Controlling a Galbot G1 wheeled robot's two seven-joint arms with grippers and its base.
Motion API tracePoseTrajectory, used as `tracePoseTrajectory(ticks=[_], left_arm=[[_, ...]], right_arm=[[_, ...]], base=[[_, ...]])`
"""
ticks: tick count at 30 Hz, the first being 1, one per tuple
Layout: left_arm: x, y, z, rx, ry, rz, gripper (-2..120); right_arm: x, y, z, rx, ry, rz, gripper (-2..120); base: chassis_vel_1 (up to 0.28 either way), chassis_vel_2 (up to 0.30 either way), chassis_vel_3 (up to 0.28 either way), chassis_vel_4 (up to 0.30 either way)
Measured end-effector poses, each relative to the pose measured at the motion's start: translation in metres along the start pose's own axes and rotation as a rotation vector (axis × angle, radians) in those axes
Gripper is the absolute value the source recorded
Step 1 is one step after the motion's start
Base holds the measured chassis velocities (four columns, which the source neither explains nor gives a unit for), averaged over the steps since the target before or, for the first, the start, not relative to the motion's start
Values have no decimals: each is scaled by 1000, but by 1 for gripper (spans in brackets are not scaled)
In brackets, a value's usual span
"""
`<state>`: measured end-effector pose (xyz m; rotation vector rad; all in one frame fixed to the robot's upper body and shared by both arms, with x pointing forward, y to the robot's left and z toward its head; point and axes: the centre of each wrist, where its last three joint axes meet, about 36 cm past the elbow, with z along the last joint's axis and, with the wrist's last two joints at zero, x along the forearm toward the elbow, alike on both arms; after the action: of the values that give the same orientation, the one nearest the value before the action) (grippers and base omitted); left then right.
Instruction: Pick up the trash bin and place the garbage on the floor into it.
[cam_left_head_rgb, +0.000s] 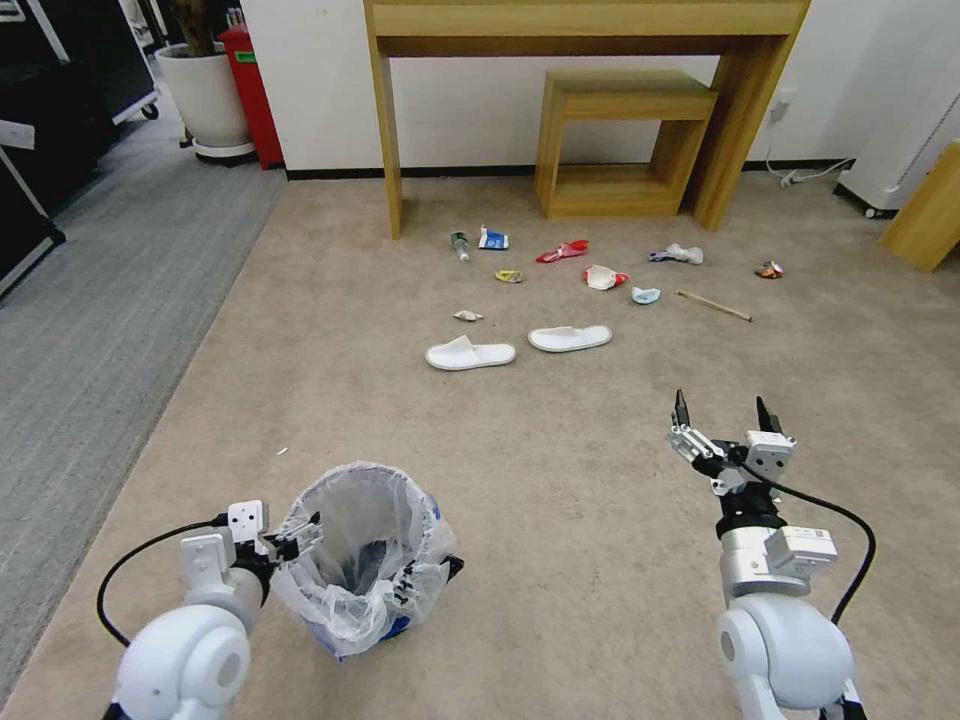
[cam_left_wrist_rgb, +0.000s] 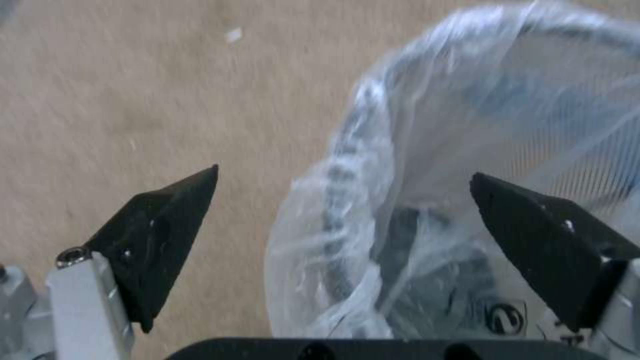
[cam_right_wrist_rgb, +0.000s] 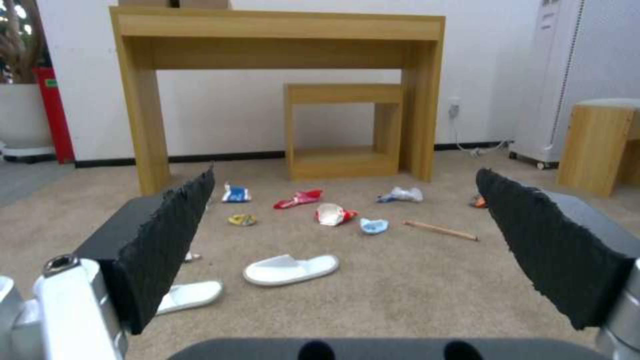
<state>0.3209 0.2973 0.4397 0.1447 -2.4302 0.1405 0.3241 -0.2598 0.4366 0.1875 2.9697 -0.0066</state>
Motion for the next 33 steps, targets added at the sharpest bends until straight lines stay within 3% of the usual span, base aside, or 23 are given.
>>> tracePoseTrajectory(ticks=[11, 21, 27, 33], left_arm=[[-29, 5, 8, 27, 113, 0, 100], [-39, 6, 8, 22, 125, -14, 99], [-40, 4, 8, 25, 130, -13, 86], [-37, 1, 10, 15, 136, -3, 60]], right_arm=[[2, -3, 1, 9, 4, 10, 100], [-1, -3, 5, 13, 5, 18, 100], [-4, -2, 8, 9, 1, 20, 100], [-4, -1, 8, 6, -4, 19, 100]], base=[[0, 0, 0, 0], [0, 0, 0, 0], [0, 0, 0, 0], [0, 0, 0, 0]])
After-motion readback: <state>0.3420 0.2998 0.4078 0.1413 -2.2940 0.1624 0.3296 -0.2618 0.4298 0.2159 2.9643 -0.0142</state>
